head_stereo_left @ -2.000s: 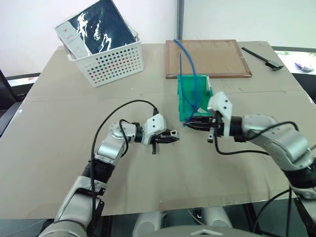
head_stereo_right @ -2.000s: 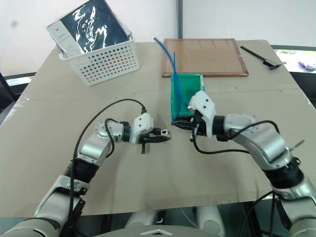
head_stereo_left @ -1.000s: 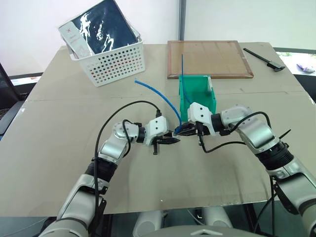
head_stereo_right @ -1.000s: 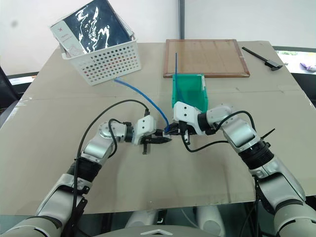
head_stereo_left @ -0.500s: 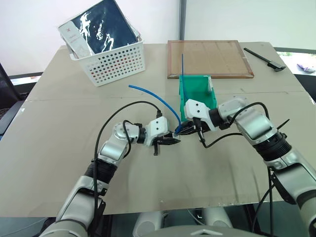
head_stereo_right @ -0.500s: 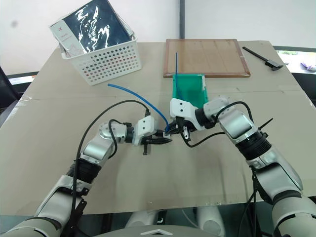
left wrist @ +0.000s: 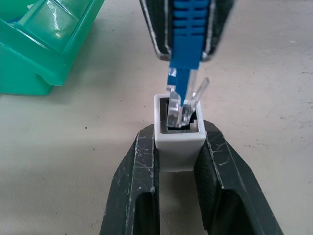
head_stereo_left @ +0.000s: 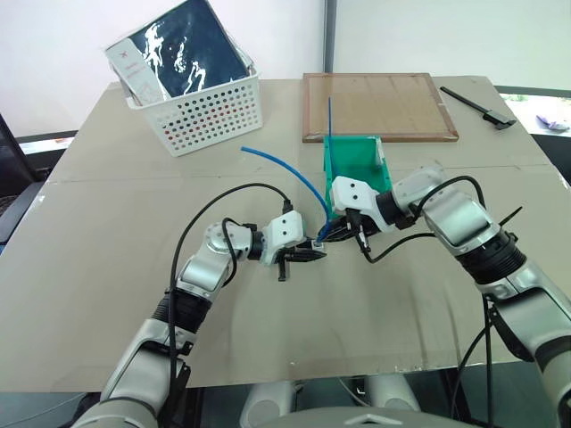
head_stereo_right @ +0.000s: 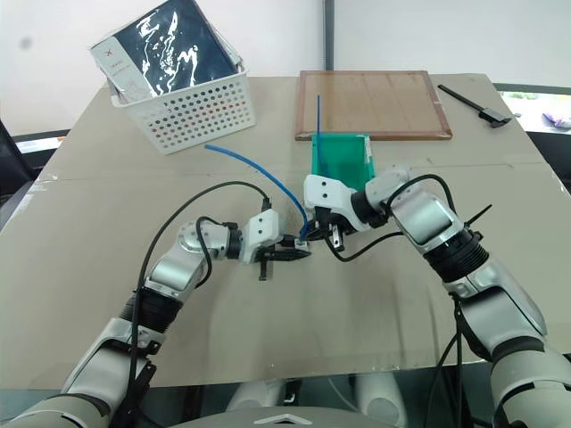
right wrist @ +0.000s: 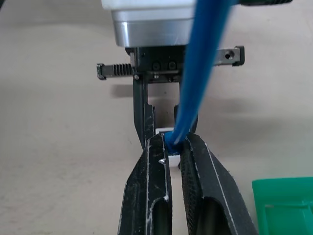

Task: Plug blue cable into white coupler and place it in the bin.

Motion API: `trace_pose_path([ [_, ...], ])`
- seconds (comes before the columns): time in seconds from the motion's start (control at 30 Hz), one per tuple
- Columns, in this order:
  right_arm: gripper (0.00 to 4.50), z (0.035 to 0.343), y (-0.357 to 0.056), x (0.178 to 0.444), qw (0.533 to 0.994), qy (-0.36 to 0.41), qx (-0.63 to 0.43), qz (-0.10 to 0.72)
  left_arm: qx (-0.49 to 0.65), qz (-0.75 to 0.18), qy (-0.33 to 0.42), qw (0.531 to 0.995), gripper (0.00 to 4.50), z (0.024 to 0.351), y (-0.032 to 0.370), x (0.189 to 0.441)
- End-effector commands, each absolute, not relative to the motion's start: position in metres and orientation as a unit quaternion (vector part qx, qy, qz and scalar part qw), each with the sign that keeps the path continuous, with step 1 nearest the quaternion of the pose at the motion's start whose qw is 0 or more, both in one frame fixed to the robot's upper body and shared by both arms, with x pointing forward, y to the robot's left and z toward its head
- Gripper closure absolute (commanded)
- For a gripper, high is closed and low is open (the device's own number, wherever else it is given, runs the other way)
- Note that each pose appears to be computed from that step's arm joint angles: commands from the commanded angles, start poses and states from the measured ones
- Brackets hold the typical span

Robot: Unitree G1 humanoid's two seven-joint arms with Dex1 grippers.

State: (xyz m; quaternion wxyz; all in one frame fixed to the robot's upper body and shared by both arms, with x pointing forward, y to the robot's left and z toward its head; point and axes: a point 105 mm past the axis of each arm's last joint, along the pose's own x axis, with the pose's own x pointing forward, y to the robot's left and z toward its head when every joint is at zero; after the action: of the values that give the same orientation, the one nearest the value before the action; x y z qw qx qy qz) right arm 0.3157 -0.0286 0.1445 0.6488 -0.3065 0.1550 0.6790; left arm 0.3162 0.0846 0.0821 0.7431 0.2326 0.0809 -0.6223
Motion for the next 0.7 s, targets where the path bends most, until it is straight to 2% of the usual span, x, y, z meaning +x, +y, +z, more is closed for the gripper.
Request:
trace_pose_path([
  [0.03,4.5,0.115,-0.035,0.317,0.64,0.217,-0.317,0.666,0.239,-0.631,0.072,0.734,4.12,0.085,0.08,0.312],
  [0.4,4.5,0.116,-0.017,0.313,0.63,0.215,-0.315,0.677,0.237,-0.631,0.073,0.735,4.12,0.083,0.08,0.313],
  [0.7,4.5,0.096,-0.016,0.304,0.617,0.236,-0.326,0.676,0.236,-0.628,0.072,0.738,4.12,0.083,0.08,0.315],
])
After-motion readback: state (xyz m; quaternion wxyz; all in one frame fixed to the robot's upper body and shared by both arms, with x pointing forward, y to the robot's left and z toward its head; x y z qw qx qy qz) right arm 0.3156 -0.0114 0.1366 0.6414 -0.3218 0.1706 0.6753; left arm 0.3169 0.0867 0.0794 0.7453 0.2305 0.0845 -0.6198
